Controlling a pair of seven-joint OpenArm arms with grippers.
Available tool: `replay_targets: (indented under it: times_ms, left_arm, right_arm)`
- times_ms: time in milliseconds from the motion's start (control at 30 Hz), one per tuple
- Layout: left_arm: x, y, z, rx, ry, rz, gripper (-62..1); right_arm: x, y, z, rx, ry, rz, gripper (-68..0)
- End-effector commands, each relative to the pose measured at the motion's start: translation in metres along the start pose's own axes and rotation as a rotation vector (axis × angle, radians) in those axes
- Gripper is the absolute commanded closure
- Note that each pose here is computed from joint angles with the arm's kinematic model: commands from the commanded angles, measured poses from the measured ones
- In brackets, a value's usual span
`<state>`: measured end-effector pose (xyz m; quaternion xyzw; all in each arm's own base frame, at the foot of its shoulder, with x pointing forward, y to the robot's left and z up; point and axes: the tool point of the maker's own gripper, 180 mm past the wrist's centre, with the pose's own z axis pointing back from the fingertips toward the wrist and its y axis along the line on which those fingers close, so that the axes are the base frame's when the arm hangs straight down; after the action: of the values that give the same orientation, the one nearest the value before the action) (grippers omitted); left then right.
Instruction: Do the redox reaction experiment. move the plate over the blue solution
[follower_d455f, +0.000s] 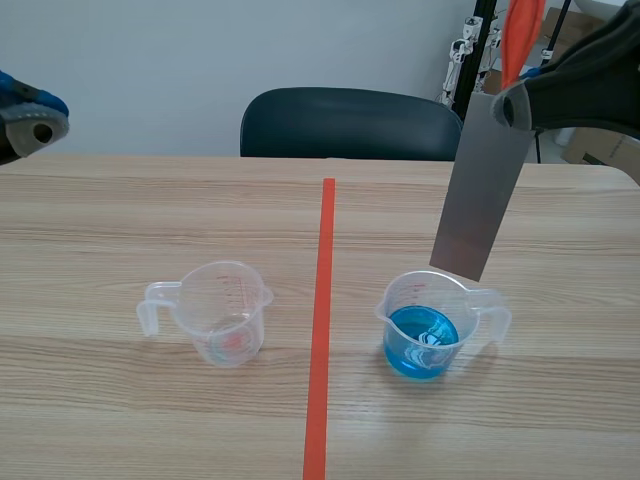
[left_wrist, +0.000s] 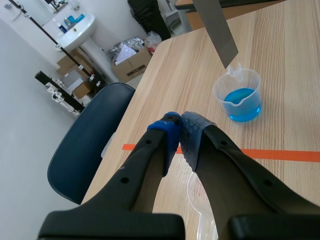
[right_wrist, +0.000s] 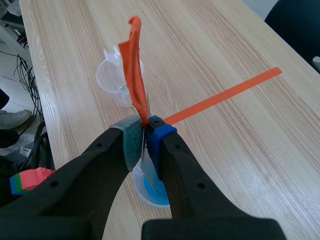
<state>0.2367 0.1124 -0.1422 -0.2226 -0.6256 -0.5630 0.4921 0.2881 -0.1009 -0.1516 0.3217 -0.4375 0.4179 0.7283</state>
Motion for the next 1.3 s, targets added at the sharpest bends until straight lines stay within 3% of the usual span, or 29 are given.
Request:
replay_targets:
  times_ms: [0,333,567,833,1267]
  left_arm:
    - [-0.006,-0.001,-0.001,0.022,-0.005,0.024,-3.8]
    - [-0.03,-0.036,-0.04,-0.089,0.046,-0.049,-3.8]
    - [-0.037,-0.031,-0.072,-0.081,0.078,-0.067,-3.9]
    - [-0.051,-0.045,-0.102,-0.158,0.112,-0.026,-4.0]
    - [-0.048,-0.032,-0.143,-0.14,0.077,-0.036,-4.0]
  right_arm:
    - [0.014,-0.002,0.005,-0.011,-0.035,0.025,-0.6]
    - [0.018,-0.001,0.005,-0.005,-0.042,0.036,-0.6]
    - [0.024,-0.002,0.008,-0.008,-0.054,0.062,-0.6]
    - [0.026,-0.003,0.009,-0.007,-0.056,0.067,-0.6]
    - [0.024,-0.003,0.008,-0.008,-0.046,0.078,-0.6]
